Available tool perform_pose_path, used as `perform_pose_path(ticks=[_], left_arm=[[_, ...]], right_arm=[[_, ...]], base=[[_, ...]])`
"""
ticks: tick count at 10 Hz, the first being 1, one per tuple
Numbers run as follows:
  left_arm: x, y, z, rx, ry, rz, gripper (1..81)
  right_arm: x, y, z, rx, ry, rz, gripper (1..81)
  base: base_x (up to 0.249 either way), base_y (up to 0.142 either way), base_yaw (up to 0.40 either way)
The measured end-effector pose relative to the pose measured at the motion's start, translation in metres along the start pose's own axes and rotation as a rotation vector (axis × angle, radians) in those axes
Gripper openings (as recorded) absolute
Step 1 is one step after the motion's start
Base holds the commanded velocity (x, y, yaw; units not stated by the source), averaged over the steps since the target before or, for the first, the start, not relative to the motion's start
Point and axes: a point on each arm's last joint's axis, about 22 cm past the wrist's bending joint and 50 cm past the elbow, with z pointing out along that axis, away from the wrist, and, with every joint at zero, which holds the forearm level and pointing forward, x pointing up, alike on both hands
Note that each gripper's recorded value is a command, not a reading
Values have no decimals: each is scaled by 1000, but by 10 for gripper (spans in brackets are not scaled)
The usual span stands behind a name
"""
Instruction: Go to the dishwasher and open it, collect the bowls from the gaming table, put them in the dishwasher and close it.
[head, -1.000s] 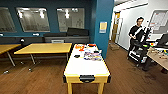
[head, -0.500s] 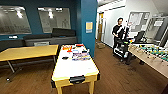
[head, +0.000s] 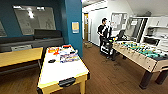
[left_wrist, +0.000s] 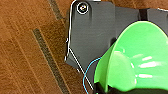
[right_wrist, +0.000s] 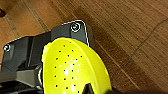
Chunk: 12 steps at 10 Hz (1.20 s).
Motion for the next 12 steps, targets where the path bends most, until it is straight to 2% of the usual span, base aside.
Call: perform_pose_path(ticks=[1,4,8,11,12], left_arm=[[-3,6,2,-8,-4,0,10],[-7,1,0,-1,-6,-1,10],[-8,8,2,-10,-6,1,10],[-8,9,3,-12,-5,2,10],[-9,10,3,-12,-5,1,10]], right_arm=[[-1,0,0,1,-3,-5,10],[-1,1,0,0,-3,-11,10],[-2,1,0,1,-5,-16,10],[-7,-16,6,19,-10,-10,10],[-6,-15,5,18,-9,-11,10]], base=[[0,0,-400],[0,0,-400],[0,0,-400],[0,0,-400],[0,0,-400]])
